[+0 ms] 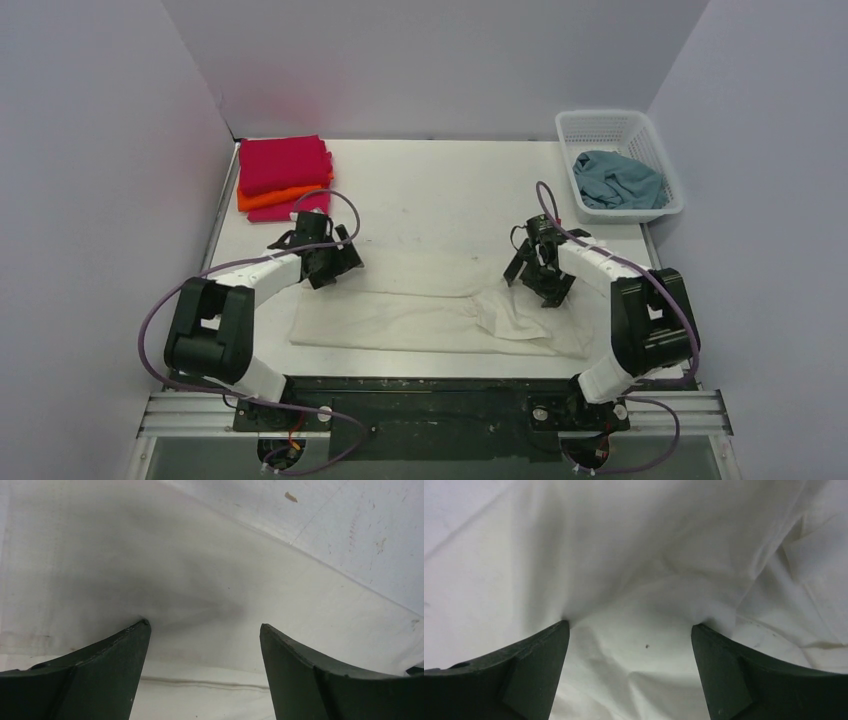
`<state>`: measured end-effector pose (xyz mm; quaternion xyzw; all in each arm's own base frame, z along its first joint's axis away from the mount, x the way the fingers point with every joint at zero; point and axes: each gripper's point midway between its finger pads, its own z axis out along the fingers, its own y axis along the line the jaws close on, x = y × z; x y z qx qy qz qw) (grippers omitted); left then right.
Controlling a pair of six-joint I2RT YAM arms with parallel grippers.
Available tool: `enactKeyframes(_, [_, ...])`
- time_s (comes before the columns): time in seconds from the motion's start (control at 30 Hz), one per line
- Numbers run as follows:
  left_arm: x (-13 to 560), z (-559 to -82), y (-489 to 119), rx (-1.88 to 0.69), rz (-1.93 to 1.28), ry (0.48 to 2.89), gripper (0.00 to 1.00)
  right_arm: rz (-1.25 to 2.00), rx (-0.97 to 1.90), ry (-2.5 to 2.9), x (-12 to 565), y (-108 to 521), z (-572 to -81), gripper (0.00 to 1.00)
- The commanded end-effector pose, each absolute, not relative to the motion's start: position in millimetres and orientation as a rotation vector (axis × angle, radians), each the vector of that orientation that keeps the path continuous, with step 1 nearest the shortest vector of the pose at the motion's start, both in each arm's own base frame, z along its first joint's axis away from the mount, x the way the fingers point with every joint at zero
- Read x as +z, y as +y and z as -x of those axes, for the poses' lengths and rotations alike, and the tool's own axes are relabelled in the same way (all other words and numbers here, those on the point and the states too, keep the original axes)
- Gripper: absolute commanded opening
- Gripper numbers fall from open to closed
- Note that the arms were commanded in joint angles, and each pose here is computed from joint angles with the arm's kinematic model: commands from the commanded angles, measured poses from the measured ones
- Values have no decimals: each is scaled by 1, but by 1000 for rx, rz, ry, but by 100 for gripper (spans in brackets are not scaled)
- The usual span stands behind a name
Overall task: Fold and stack the t-shirts
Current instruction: Fold the other side of the tshirt into a rectangle, then rotate the tshirt 90 degrees
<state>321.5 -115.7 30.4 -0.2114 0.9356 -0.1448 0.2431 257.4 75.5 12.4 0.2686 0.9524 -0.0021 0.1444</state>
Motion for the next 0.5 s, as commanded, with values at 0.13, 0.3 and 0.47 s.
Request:
enactKeyframes(0.13, [2, -307, -94, -384, 632, 2591, 92, -840, 27, 2764, -9, 74, -308, 86])
enactKeyframes(0.3, [8, -284, -105, -394, 669, 2618, 92, -747, 229, 2731, 16, 109, -396, 84])
enactKeyframes(0.47, [29, -249, -132, -437, 710, 2662, 92, -686, 347, 2744, 16, 140, -475, 82])
